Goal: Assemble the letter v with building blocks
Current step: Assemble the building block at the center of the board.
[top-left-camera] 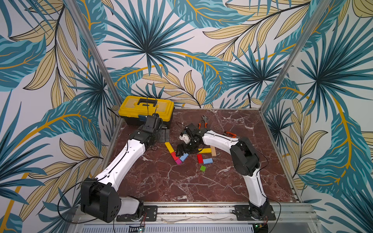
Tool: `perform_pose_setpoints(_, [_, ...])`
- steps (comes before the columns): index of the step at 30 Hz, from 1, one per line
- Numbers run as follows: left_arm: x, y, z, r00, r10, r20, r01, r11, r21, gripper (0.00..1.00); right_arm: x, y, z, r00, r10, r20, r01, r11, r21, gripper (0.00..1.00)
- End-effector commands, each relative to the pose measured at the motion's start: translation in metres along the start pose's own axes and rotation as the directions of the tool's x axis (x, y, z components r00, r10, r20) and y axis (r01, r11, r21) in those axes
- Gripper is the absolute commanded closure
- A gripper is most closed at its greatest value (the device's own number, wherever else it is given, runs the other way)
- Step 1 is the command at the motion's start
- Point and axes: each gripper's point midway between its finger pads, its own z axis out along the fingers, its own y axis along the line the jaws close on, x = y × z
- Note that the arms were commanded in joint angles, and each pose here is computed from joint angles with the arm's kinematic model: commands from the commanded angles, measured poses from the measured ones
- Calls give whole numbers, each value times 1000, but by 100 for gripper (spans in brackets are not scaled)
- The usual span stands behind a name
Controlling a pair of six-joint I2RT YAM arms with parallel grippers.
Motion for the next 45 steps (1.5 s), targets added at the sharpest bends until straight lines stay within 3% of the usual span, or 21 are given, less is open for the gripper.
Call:
perform_pose_setpoints(1, [-1,2,-2,1000,-13,19,13,1000,7,0,12,-1,4,999,12,-30,-12,1000,10,0])
perform_pose_setpoints(37, [0,0,-1,1000,-12,12,12,1000,17,0,20,-2,1,999,16,-32,-15,1000,21,1])
perform_pose_setpoints(45, [-1,-3,-1,1000,-15,10,15,999,31,1,6,-14,-39,997,-58,48,48,980,191,0])
